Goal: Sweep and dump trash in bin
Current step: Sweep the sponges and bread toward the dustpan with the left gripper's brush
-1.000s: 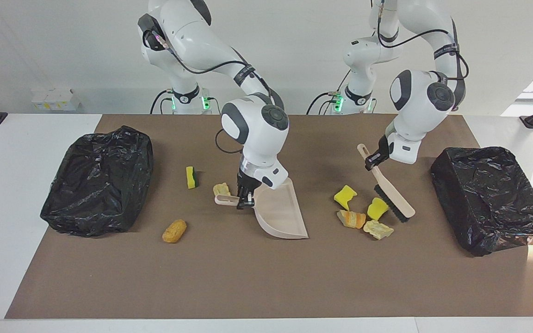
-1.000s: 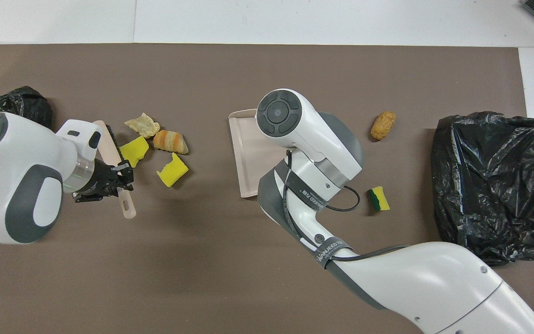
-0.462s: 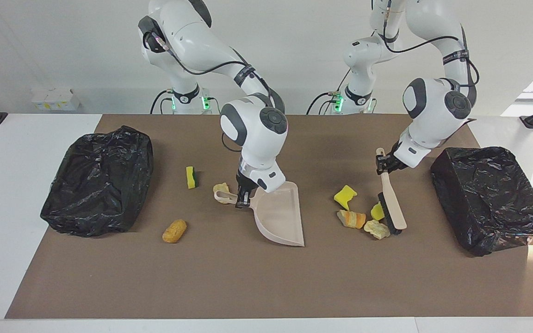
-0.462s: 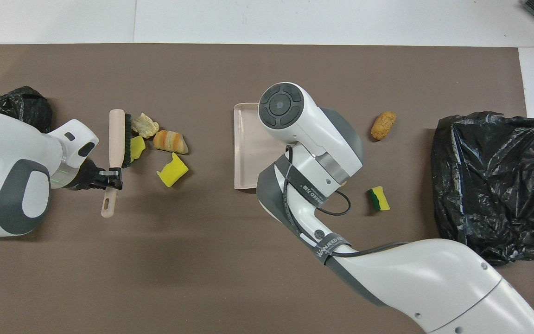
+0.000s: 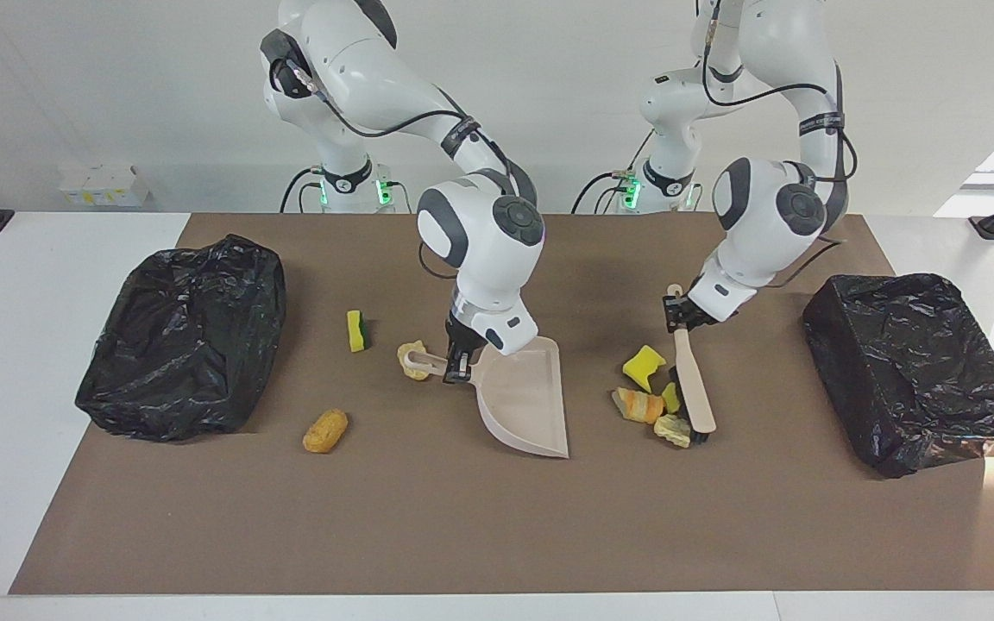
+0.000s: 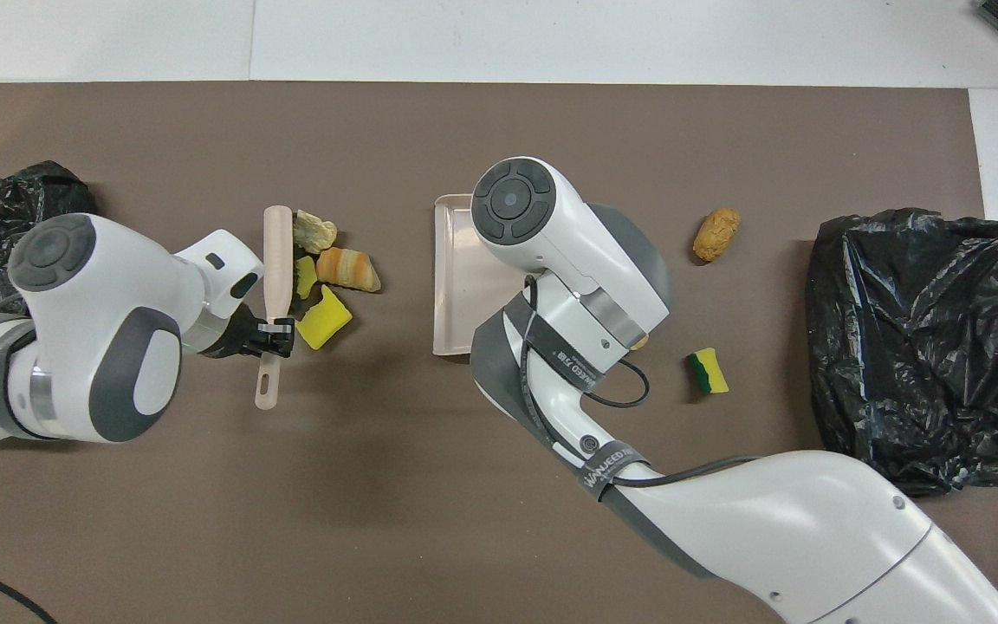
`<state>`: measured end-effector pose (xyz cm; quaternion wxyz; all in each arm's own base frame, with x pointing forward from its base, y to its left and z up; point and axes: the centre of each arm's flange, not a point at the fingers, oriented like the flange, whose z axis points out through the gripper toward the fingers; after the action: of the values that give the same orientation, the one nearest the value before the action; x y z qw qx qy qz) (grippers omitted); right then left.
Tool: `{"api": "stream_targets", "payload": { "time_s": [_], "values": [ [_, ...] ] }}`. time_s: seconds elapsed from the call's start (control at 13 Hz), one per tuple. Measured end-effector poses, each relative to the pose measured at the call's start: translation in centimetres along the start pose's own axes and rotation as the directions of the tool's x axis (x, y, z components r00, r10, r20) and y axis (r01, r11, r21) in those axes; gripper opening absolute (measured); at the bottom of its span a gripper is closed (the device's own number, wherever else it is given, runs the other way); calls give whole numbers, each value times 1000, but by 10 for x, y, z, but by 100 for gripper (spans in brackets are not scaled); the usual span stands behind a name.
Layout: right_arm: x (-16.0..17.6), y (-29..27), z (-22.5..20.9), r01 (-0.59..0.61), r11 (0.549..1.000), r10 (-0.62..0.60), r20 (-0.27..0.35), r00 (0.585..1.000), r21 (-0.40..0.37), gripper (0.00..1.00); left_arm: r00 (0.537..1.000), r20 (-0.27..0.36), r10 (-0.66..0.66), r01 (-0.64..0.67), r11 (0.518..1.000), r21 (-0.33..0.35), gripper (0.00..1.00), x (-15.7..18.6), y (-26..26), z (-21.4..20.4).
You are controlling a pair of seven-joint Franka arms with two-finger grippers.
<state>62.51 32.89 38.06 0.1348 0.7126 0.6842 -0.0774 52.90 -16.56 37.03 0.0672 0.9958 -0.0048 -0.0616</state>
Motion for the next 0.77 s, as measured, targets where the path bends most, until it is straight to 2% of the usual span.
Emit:
{"api": "stream_targets", "payload": {
  "time_s": [0.15,0.31,0.54,0.77],
  "values": [
    [0,-1,1,-3,1000,3,-5,1000,9,31,1000,-8,-28,28,1000,4,27,-9,33,-2],
    [0,-3,7,-14,998,16,-30,999,54,31,997,-30,-75,75,997,0,27,-8,37,-20],
    [-1,-7,17,14,996,-9,-46,999,92,31,983,-62,-173,173,985,-4,27,-7,17,-53],
    [0,-8,16,58,994,-53,-59,997,91,31,967,-32,-251,252,967,24,27,-19,-22,-36]
  ]
}}
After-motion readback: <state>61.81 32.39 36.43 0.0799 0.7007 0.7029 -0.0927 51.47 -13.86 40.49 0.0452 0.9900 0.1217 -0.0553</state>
